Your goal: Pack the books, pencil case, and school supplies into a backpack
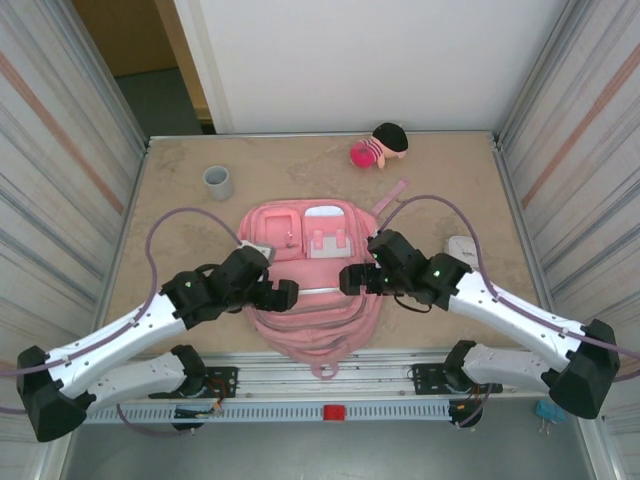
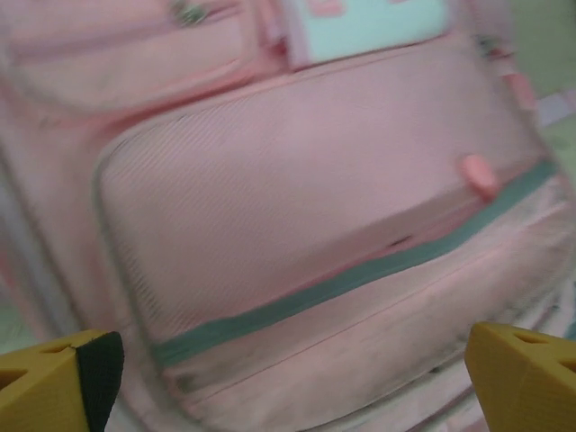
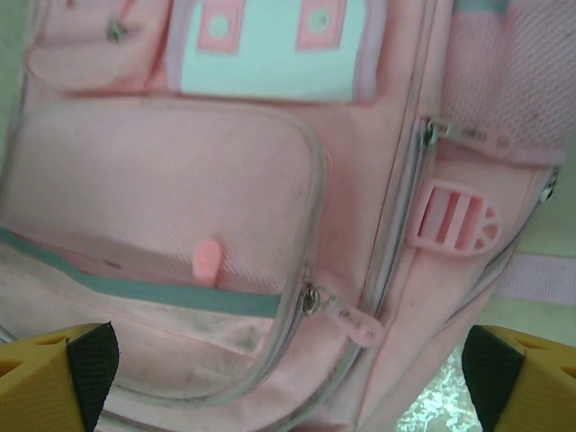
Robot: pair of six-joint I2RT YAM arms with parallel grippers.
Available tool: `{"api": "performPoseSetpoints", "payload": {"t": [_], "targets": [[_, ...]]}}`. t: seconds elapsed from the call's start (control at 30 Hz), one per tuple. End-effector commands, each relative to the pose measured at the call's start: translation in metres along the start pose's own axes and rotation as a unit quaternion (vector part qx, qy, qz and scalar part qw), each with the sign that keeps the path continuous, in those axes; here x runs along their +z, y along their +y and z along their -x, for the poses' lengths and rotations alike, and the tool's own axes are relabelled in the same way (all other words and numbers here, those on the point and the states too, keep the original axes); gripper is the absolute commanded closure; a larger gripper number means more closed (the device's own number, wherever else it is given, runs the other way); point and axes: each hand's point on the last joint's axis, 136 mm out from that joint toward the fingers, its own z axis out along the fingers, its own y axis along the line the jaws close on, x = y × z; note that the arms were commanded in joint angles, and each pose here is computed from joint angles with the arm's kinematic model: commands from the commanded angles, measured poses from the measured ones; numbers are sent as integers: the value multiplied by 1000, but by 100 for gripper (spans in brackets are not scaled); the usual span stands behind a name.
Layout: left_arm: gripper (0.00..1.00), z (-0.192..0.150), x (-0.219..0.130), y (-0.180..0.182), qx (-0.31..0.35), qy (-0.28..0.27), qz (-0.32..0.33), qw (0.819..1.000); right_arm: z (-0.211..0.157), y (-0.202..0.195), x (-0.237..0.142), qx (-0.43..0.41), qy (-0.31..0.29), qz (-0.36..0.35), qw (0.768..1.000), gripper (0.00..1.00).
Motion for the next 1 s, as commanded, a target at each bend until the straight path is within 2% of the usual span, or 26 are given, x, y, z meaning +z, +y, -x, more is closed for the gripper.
{"api": "performPoseSetpoints", "payload": {"t": [0.0,0.13,0.27,0.4,0.63,0.97], "targets": [[2,-22,8,31,-67,20,42,997,-19,-4,19,12,29,3,1000,1],[14,-39,33,52,-121,19,46,991,-38,-21,51,36,45,-13,998,0],[28,-50,58,69,-152,8,43,987,-49,-48,82,91,51,-32,994,5],[34,-48,72,80,-165,-2,44,985,-48,-70,98,119,42,-76,989,9],[42,-18,79,92,-149,-35,69,986,-15,-66,115,117,27,-83,989,12],[39,44,104,121,-162,-69,57,983,33,-56,140,112,21,-75,991,12]]}}
